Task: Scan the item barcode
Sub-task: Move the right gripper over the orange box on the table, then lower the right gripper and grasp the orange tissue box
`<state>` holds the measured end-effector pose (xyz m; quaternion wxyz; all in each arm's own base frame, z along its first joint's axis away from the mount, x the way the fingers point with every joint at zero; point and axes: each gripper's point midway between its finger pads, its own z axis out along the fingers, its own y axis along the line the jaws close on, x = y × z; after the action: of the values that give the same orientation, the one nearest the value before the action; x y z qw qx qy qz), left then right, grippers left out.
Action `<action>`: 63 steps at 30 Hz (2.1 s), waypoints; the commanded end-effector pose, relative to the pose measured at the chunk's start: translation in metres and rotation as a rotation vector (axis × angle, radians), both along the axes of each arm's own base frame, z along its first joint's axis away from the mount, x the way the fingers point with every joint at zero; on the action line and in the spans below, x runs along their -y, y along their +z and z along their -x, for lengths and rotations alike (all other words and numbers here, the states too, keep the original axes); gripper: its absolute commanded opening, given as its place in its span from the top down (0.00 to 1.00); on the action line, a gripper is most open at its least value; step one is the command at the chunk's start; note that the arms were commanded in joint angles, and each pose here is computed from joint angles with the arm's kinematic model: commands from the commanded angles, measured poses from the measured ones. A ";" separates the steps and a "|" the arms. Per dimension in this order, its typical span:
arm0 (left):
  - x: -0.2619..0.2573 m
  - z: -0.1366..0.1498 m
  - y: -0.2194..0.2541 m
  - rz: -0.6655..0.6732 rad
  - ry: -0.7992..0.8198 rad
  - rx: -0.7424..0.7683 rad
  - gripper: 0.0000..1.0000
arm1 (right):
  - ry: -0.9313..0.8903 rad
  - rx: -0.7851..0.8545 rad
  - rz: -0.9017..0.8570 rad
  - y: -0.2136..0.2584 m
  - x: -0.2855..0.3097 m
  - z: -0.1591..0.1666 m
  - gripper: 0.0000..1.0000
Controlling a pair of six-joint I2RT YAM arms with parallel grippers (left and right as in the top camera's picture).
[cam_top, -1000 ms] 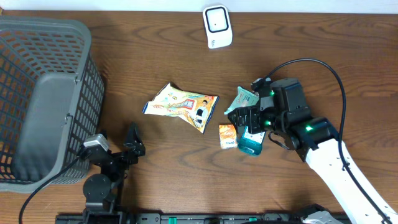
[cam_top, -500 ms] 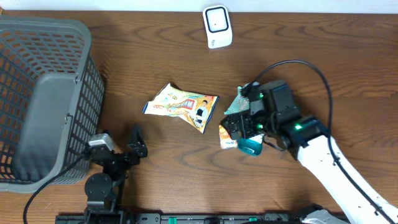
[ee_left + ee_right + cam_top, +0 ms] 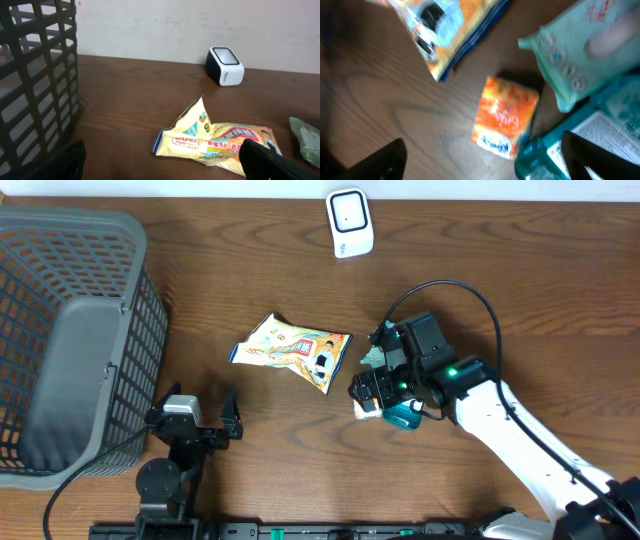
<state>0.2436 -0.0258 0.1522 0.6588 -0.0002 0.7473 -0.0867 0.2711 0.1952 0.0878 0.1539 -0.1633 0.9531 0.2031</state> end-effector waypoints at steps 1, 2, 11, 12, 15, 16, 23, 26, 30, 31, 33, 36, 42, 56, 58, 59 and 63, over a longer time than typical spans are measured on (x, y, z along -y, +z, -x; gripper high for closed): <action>0.002 0.000 -0.016 -0.022 -0.011 -0.040 0.02 | -0.018 -0.031 0.001 -0.003 -0.004 -0.001 0.14; 0.002 0.000 -0.016 -0.022 -0.011 -0.040 0.02 | -0.034 -0.047 0.001 -0.006 -0.004 -0.001 0.14; 0.002 0.000 -0.016 -0.022 -0.011 -0.040 0.02 | -0.123 -0.150 0.056 -0.049 -0.004 -0.006 0.27; 0.002 0.000 -0.016 -0.022 -0.011 -0.040 0.02 | -0.120 -0.165 0.055 -0.056 -0.006 -0.006 0.31; 0.002 0.000 -0.016 -0.022 -0.011 -0.040 0.02 | -0.134 -0.203 0.066 -0.074 -0.006 -0.007 0.44; 0.002 0.000 -0.016 -0.022 -0.012 -0.040 0.02 | -0.146 -0.212 0.068 -0.077 -0.004 -0.008 0.44; 0.002 0.000 -0.016 -0.022 -0.011 -0.040 0.02 | -0.203 -0.222 0.067 -0.079 0.012 -0.017 0.41; 0.002 0.000 -0.016 -0.022 -0.011 -0.040 0.02 | -0.211 -0.251 0.009 -0.076 0.014 -0.019 0.40; 0.002 0.000 -0.016 -0.022 -0.011 -0.040 0.02 | -0.095 -0.273 -0.162 -0.060 -0.002 -0.017 0.50; 0.002 0.000 -0.016 -0.022 -0.011 -0.040 0.02 | -0.056 -0.270 -0.203 -0.055 -0.005 -0.017 0.52; 0.002 0.000 -0.016 -0.022 -0.011 -0.040 0.02 | -0.016 -0.265 -0.246 -0.050 -0.006 -0.016 0.57; 0.002 0.000 -0.016 -0.022 -0.011 -0.040 0.02 | -0.029 -0.265 -0.239 -0.051 -0.001 -0.018 0.59; 0.002 0.000 -0.016 -0.022 -0.011 -0.040 0.02 | -0.119 -0.257 -0.149 -0.062 0.013 -0.025 0.62; 0.002 0.000 -0.016 -0.022 -0.012 -0.040 0.02 | -0.357 -0.222 0.097 -0.081 0.004 -0.018 0.81; 0.002 0.000 -0.016 -0.022 -0.011 -0.040 0.02 | -0.351 -0.220 0.100 -0.081 0.002 -0.017 0.84; 0.002 0.000 -0.016 -0.022 -0.011 -0.040 0.02 | -0.351 -0.221 0.099 -0.081 0.002 -0.017 0.86; 0.002 0.000 -0.016 -0.022 -0.011 -0.040 0.02 | -0.268 -0.259 0.020 -0.077 -0.011 -0.011 0.99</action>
<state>0.2437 -0.0250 0.1519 0.6589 0.0008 0.7477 -0.0827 0.2850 0.1982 0.0097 0.0642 0.0118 0.9837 0.1673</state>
